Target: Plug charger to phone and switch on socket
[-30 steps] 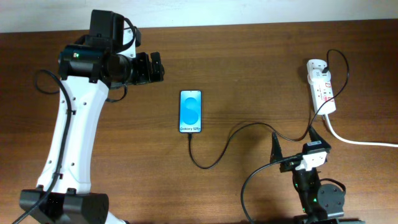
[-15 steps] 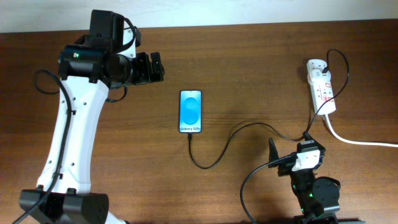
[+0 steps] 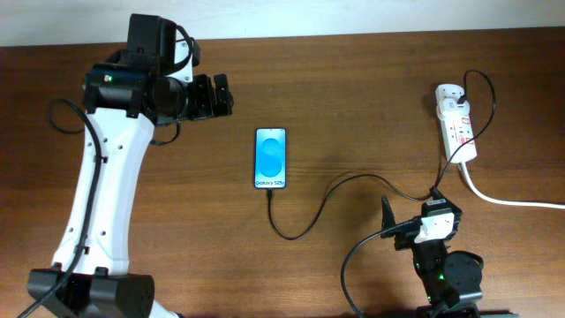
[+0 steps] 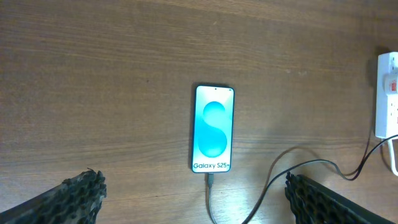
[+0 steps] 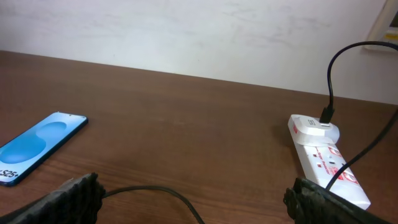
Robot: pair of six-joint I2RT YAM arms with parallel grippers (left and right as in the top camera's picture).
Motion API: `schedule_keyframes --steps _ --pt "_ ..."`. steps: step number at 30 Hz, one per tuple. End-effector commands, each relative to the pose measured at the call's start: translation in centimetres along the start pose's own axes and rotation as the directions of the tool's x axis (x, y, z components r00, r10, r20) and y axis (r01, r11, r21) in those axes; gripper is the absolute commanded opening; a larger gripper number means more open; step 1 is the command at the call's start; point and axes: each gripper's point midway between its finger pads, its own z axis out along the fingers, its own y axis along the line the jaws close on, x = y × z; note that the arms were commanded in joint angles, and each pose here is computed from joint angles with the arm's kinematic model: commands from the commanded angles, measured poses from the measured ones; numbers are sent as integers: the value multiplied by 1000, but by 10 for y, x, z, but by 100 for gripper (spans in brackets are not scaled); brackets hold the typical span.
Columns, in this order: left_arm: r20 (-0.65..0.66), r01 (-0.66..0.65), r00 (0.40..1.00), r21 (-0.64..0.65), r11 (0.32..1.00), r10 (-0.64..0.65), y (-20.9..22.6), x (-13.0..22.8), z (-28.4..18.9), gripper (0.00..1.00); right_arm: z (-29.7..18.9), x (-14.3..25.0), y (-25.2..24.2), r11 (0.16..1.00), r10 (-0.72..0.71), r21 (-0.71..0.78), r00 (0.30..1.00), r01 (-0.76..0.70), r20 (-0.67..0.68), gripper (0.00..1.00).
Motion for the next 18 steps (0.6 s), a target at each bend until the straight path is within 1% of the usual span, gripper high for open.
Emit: schedule_keyframes --steps 1,2,4,6,10,13,14,16,18 --pt "5 0 1000 -9 1000 1 3 1 -6 99 0 0 3 1000 1 -14 1000 0 5 98" --pt "18 1 1000 -54 999 0 11 -2 -6 99 0 0 3 1000 1 -14 1000 -1 4 98" --pt "28 2 1000 -89 996 0 17 -2 -10 99 0 0 3 1000 1 -14 1000 0 5 98" --pt "66 1 998 -115 993 7 20 -7 -18 99 0 0 3 1000 1 -14 1000 0 5 98" --pt "238 -108 963 -90 990 127 7 -34 -50 99 0 0 3 1000 1 -14 1000 0 5 98" --pt "374 -289 881 -60 956 290 -14 -42 -81 99 0 0 3 1000 1 -14 1000 0 5 98" --pt "393 -315 865 -62 947 314 -17 -41 -85 99 0 0 3 1000 1 -14 1000 -1 4 98" --pt "444 -385 811 -85 919 381 -20 -36 -96 99 0 0 3 1000 1 -13 1000 0 5 98" --pt "477 -415 775 -109 903 414 -19 -29 -100 99 0 0 3 1000 1 -14 1000 0 5 98"
